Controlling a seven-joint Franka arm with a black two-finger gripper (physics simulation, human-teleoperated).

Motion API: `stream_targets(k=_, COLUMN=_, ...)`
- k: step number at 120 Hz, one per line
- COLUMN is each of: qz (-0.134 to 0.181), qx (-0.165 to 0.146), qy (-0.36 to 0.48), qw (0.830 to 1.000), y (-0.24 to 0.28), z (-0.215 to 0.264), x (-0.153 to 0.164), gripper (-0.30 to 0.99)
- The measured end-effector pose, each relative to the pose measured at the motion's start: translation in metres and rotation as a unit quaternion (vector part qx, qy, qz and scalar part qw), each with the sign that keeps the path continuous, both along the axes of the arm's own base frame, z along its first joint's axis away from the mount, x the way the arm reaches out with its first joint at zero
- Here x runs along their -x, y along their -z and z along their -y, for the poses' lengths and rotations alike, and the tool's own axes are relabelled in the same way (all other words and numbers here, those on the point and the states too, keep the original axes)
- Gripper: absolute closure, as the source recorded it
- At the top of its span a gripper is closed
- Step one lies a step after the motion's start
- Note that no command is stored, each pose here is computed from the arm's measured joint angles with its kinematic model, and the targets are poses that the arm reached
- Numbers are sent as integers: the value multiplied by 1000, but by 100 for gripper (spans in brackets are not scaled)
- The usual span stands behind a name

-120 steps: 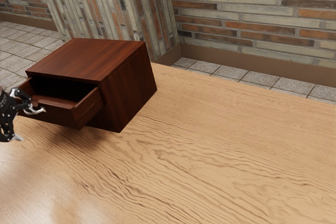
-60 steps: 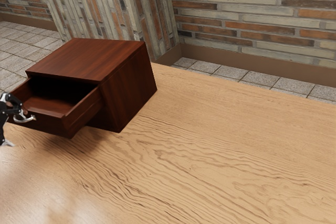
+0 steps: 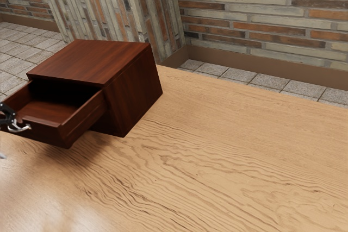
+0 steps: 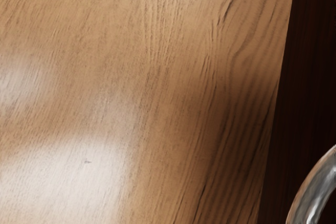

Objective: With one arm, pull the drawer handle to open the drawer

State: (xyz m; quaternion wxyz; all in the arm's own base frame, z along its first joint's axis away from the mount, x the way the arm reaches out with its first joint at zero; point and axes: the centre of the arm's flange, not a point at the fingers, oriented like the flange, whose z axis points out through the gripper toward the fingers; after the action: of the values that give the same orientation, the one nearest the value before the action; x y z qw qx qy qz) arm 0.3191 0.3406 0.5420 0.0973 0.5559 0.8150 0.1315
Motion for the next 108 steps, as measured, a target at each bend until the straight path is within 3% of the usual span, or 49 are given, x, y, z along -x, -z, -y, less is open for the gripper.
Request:
stream_targets(k=63, qz=5, qx=-9, qy=4, qw=1000, y=-11, z=7, x=14, gripper=7)
stream_targets(k=93, qz=41, qx=-43, qy=7, qw=998, y=-68, z=12, x=23, gripper=3)
stream_targets(k=108, qz=31, qx=-46, qy=10, qw=998, y=-101, z=-3, x=3, gripper=2)
